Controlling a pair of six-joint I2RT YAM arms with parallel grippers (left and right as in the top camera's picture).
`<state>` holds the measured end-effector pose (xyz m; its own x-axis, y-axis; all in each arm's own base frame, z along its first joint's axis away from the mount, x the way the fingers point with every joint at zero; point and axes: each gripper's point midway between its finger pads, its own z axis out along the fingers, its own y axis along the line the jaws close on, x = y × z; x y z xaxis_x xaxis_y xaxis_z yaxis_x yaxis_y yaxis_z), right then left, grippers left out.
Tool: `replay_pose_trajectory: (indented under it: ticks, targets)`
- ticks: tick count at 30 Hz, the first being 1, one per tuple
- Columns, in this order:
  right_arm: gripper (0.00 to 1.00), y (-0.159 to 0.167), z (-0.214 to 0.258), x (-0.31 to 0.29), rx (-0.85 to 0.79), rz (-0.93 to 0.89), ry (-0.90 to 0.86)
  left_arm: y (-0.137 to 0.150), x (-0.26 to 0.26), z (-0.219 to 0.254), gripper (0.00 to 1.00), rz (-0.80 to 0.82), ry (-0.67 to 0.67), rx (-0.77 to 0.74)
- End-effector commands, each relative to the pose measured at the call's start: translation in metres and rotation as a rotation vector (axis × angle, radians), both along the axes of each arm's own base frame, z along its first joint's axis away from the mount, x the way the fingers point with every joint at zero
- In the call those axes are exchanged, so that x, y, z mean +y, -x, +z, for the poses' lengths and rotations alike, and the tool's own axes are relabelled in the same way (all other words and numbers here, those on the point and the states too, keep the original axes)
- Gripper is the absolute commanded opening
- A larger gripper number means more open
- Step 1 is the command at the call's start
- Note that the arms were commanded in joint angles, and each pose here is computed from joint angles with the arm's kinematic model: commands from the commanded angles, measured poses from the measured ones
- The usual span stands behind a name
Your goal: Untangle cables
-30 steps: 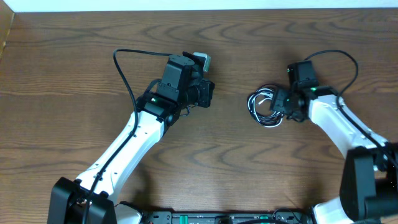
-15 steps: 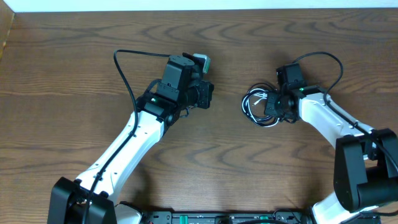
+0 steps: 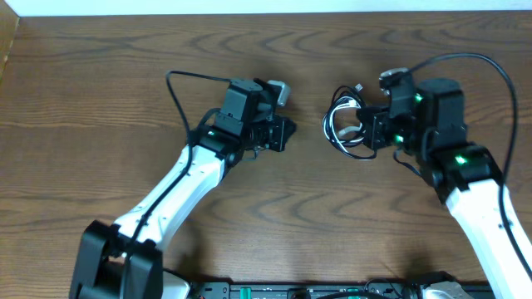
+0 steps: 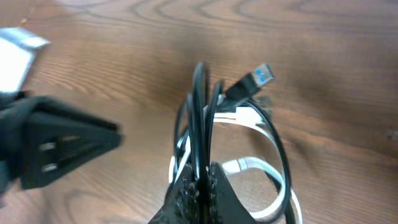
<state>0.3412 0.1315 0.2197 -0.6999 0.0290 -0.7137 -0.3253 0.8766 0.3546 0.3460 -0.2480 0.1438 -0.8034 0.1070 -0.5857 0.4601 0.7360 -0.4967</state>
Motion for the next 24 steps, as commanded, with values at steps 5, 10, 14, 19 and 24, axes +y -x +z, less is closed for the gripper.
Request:
replay_pose_trajectory:
  ticks: [5,10,14,19,24]
  targets:
    - [0.01,0.013,0.014,-0.003,-0.026,0.027,-0.004,0.039,-0.064,0.008,0.24,-0.308,0.245,0.058]
    - [0.01,0.014,0.013,-0.003,-0.022,0.027,-0.004,0.05,-0.084,0.01,0.26,-0.377,0.272,0.038]
    - [0.01,0.015,0.013,-0.001,-0.016,0.035,-0.01,0.054,-0.093,0.015,0.27,-0.404,0.283,0.006]
    - [0.01,0.018,0.015,0.003,-0.015,0.061,-0.031,0.048,-0.094,0.015,0.27,-0.382,0.27,-0.023]
    - [0.01,0.02,0.018,0.004,-0.024,0.067,-0.038,0.041,-0.091,0.01,0.27,-0.339,0.235,-0.034]
